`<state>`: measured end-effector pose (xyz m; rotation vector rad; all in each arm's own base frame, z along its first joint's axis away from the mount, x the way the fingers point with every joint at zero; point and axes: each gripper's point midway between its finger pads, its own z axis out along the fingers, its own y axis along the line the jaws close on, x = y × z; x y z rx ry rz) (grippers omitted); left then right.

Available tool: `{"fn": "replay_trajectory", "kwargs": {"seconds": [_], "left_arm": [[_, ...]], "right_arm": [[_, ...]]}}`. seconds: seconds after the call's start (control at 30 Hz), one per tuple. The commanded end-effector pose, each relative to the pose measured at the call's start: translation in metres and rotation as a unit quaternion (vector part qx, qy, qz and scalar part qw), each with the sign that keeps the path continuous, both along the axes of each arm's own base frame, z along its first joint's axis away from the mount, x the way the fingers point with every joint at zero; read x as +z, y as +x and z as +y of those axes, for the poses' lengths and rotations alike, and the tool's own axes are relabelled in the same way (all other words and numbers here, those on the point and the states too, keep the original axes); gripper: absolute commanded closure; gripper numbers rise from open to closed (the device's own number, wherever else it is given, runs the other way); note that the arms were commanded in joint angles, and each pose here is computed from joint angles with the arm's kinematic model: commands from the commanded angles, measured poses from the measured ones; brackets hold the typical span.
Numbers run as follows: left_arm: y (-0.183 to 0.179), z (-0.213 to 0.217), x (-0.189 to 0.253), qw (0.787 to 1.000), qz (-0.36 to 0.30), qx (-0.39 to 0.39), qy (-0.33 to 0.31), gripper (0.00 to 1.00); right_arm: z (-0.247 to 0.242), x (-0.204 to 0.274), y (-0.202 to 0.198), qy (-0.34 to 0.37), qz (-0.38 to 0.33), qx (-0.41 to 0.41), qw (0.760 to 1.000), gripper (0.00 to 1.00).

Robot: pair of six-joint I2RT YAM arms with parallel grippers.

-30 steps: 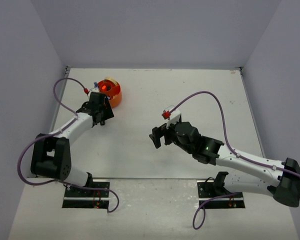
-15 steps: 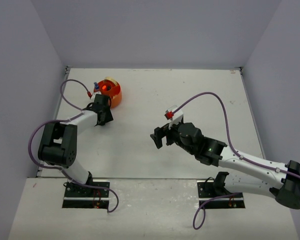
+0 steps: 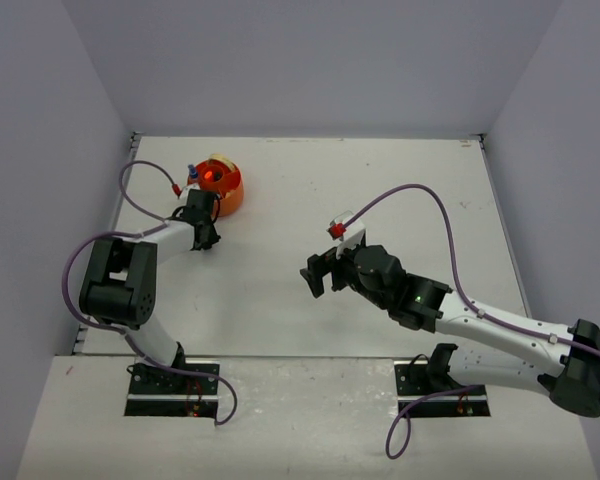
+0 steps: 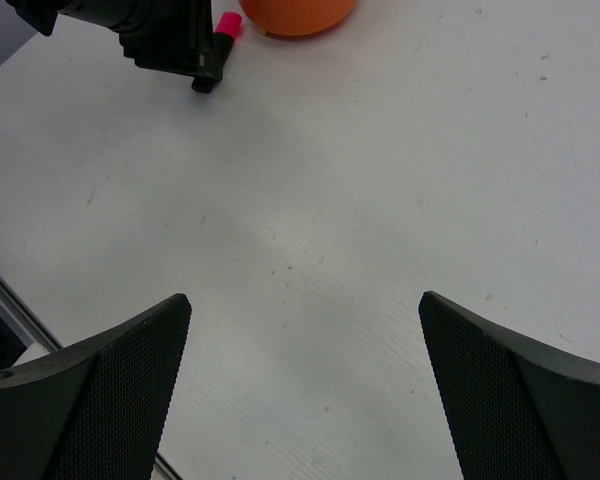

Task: Sort the stationery into containers
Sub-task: Pick up the pen from the center of the board.

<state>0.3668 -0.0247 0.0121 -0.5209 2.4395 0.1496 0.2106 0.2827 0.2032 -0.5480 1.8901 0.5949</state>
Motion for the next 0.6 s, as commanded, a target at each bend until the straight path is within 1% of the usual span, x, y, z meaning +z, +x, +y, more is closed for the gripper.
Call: {"fn": "replay_trajectory", "kwargs": {"seconds": [0.0, 0.07, 0.1, 0.13, 0.2, 0.23, 0.3, 0.37, 0.43, 0.57], "left_arm": [[-0.003, -0.003, 0.002, 1.000, -0.011, -0.005, -0.018, 0.90], [-0.007, -0.005, 0.008, 0.999, -0.018, -0.004, -0.028, 0.98], [-0.010, -0.006, 0.008, 0.999, -0.017, -0.001, -0.034, 1.00], [-0.015, -0.009, 0.009, 0.999, -0.020, 0.007, -0.047, 1.00], [-0.020, -0.016, 0.024, 0.995, -0.054, 0.018, -0.083, 1.00], [-0.026, -0.017, 0.022, 0.994, -0.052, 0.019, -0.089, 1.00], [-0.038, -0.025, 0.030, 0.987, -0.080, 0.034, -0.134, 1.00], [-0.045, -0.030, 0.043, 0.982, -0.104, 0.028, -0.153, 1.00], [-0.050, -0.037, 0.051, 0.979, -0.115, 0.015, -0.166, 1.00], [-0.064, -0.085, 0.088, 0.961, -0.168, -0.071, -0.209, 1.00]], "right_arm": [[0.005, 0.011, 0.003, 0.024, -0.006, -0.003, 1.000, 0.01], [0.006, 0.011, 0.003, 0.024, -0.005, -0.002, 1.000, 0.01], [0.006, 0.011, 0.003, 0.023, -0.005, -0.002, 1.000, 0.01], [0.006, 0.011, 0.003, 0.024, -0.005, -0.001, 1.000, 0.01], [0.008, 0.012, 0.003, 0.025, -0.003, 0.001, 1.000, 0.01], [0.008, 0.012, 0.003, 0.025, -0.003, 0.001, 1.000, 0.01], [0.010, 0.013, 0.001, 0.029, -0.001, 0.007, 1.000, 0.01], [0.013, 0.014, -0.001, 0.033, 0.001, 0.015, 0.999, 0.01], [0.016, 0.016, -0.003, 0.038, 0.005, 0.024, 0.999, 0.01], [0.025, 0.025, 0.002, 0.057, 0.051, 0.018, 0.997, 0.01]]}}
